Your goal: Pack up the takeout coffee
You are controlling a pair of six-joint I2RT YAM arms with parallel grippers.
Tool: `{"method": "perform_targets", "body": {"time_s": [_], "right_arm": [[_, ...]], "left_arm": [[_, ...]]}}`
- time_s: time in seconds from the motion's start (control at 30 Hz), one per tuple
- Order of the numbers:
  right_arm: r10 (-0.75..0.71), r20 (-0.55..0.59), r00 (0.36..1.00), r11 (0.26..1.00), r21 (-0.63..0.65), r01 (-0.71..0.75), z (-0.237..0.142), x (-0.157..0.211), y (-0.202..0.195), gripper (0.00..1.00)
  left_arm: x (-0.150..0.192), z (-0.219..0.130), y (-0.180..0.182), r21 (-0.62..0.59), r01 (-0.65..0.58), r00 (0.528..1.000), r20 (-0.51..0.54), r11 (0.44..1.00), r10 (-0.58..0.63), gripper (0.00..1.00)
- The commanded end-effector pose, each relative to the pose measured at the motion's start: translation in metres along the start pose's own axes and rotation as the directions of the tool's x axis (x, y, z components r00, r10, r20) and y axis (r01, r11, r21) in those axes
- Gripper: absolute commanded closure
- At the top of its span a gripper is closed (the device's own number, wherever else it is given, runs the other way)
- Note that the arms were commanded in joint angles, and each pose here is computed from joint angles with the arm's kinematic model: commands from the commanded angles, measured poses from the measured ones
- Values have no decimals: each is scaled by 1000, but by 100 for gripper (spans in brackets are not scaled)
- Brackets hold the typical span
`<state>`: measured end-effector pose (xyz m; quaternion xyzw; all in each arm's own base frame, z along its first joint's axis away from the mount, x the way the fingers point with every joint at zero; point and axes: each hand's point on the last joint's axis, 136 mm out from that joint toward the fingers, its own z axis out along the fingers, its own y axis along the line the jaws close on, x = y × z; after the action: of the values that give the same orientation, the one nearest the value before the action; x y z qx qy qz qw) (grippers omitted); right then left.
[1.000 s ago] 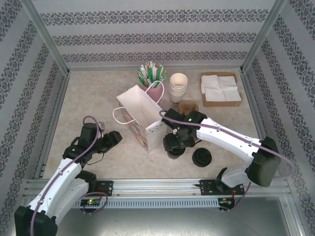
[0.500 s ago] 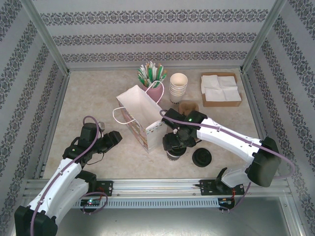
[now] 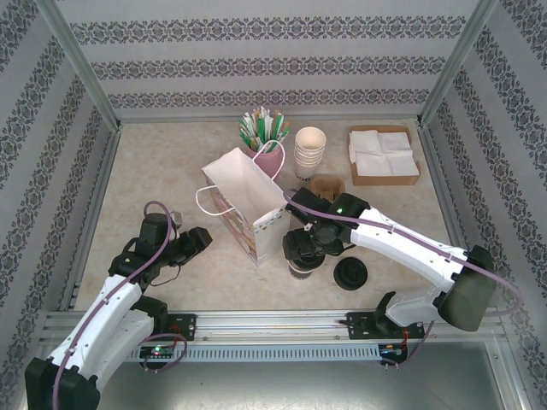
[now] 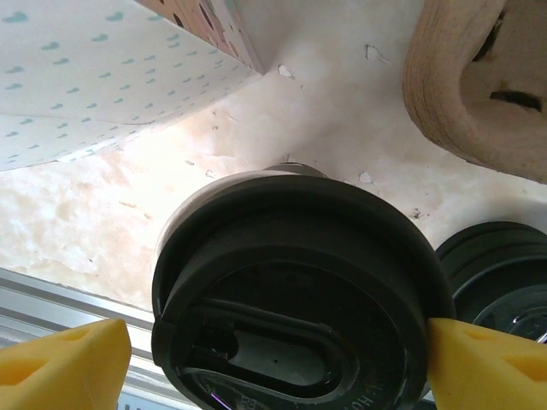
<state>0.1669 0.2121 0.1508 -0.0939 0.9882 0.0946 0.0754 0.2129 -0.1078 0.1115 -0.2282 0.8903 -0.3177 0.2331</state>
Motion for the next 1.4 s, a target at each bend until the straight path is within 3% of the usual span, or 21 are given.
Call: {"method": "perform_targets", "body": {"time_s": [0.0,0.4,0.97,1.37], "right_arm": [[-10,58,998,1000,0,10,-12,-3,0,12],[-97,123,988,995,46,92,-3,9,-5,10],[-59,142,988,998,8,59,3,4,3,14],[-60,198,978,998,-2,61,-16,-7,7,13]], "left_arm": [[-1,-6,-5,-6,-21,1000,6,1000,21,40],[-3,-7,-4,-9,-19,1000,17,1000,19,40],[-2,-7,-4,-4,-15,1000,20,1000,15,40],[-3,-8,-4,-3,-18,1000,22,1000,18,40]]}}
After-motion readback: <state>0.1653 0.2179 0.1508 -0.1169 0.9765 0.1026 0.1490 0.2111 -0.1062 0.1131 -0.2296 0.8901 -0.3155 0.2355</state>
